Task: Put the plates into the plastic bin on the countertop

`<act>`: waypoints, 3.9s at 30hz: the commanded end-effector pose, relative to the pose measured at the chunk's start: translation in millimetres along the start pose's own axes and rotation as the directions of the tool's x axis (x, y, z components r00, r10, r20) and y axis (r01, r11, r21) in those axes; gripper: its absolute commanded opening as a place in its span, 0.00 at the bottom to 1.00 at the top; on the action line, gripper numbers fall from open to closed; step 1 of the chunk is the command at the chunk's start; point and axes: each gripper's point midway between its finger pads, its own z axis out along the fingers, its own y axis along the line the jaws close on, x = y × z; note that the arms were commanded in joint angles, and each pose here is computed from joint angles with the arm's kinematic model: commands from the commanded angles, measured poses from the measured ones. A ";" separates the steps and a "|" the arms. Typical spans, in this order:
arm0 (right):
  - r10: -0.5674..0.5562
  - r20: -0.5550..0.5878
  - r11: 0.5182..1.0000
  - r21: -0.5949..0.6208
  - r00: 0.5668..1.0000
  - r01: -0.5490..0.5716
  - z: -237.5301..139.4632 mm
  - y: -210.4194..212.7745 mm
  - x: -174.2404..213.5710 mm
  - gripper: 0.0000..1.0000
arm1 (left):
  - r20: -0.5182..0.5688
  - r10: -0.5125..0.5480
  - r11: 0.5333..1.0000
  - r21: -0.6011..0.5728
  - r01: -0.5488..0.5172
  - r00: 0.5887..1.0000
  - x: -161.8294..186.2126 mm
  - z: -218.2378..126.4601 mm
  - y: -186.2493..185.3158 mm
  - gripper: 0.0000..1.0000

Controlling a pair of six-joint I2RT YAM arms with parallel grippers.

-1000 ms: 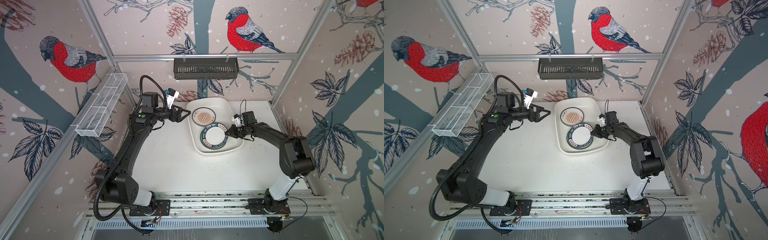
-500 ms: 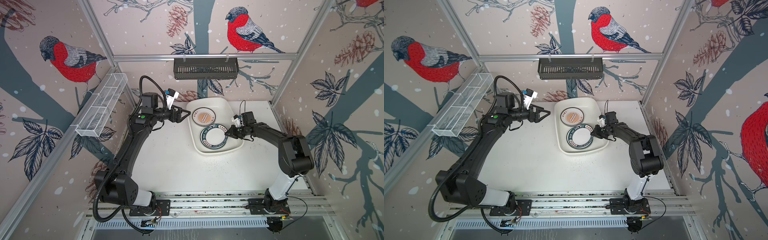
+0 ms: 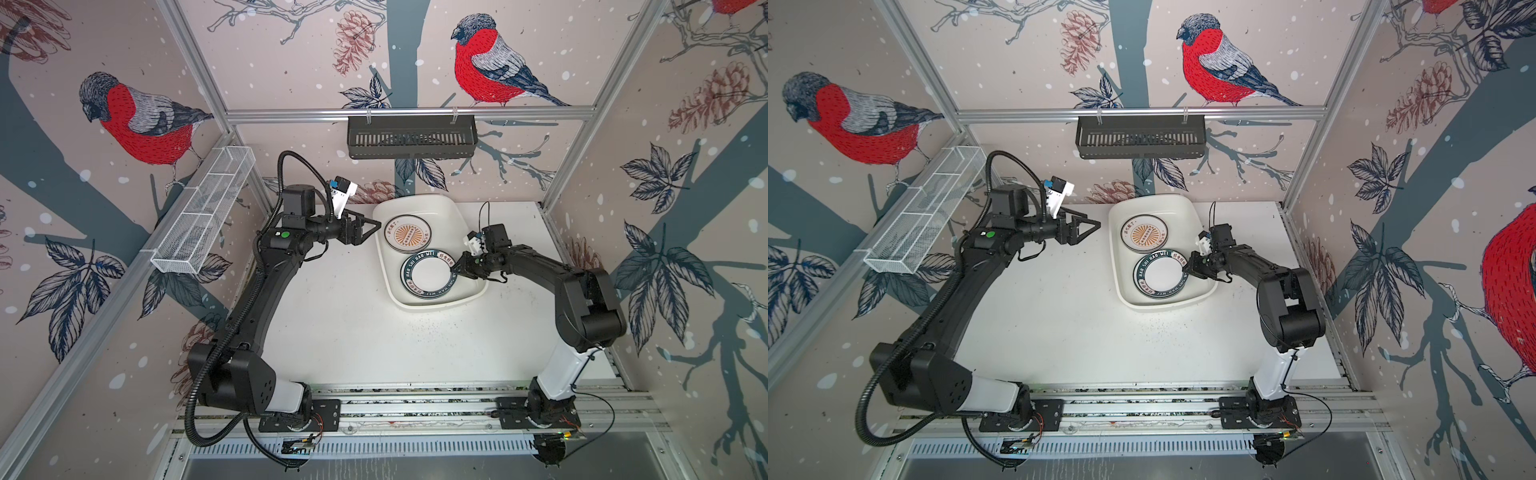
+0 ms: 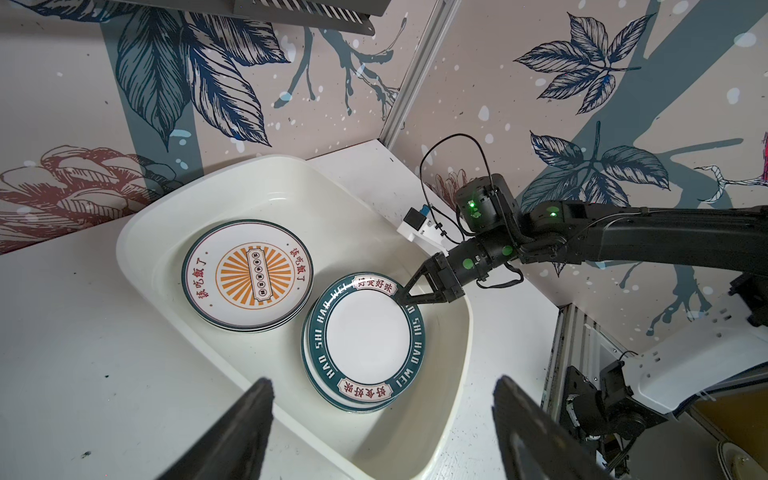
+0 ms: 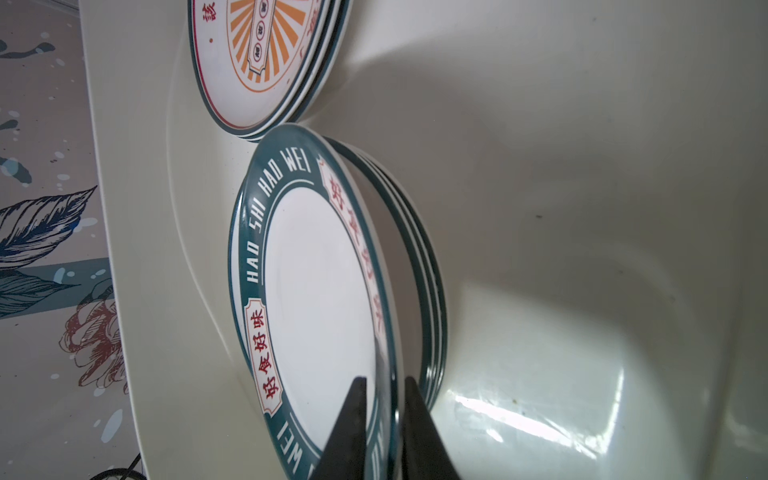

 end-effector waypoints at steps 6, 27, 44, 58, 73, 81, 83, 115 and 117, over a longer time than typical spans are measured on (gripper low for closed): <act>-0.021 -0.008 0.999 0.028 1.000 0.021 2.8 -5.7 0.0 0.20 | 0.017 0.029 0.999 0.034 -0.029 0.999 -4.0 -1.8 -7.1 0.83; -0.041 -0.009 0.996 0.075 0.999 0.041 3.6 -7.2 -6.5 0.24 | 0.015 0.027 0.999 0.045 -0.027 1.000 -0.8 -1.5 -8.4 0.84; -0.107 0.118 0.994 0.041 0.987 0.103 -19.7 23.3 -36.7 0.28 | 0.001 0.027 0.999 -0.022 -0.027 1.000 -0.6 -1.5 2.9 0.93; -0.207 0.435 0.963 -0.066 0.877 0.260 -86.2 73.8 -49.9 0.41 | 0.082 -0.032 0.933 -0.356 0.059 0.996 2.0 -10.9 64.0 0.97; -0.228 0.747 0.968 0.105 0.624 0.229 -198.4 41.4 -70.2 0.94 | 0.175 0.002 0.674 -0.728 0.127 0.985 44.2 -49.8 141.1 0.97; -0.282 0.823 0.959 0.230 0.492 0.165 -224.1 22.5 -65.9 1.00 | 0.137 0.036 0.595 -0.799 0.089 0.990 89.2 -59.0 165.1 0.97; -0.284 0.841 0.956 0.287 0.460 0.067 -225.7 -4.0 -62.0 1.00 | 0.137 0.066 0.588 -0.805 0.072 0.988 103.5 -61.2 167.4 0.97; -0.579 0.797 0.799 0.596 0.170 -0.074 -216.9 -106.8 27.6 1.00 | 0.355 0.362 0.545 -0.831 0.113 0.862 199.1 -113.1 169.9 0.99; -0.577 0.795 0.800 0.596 0.185 -0.069 -215.1 -107.6 25.4 1.00 | 0.349 0.360 0.548 -0.830 0.107 0.865 197.6 -109.8 173.2 0.98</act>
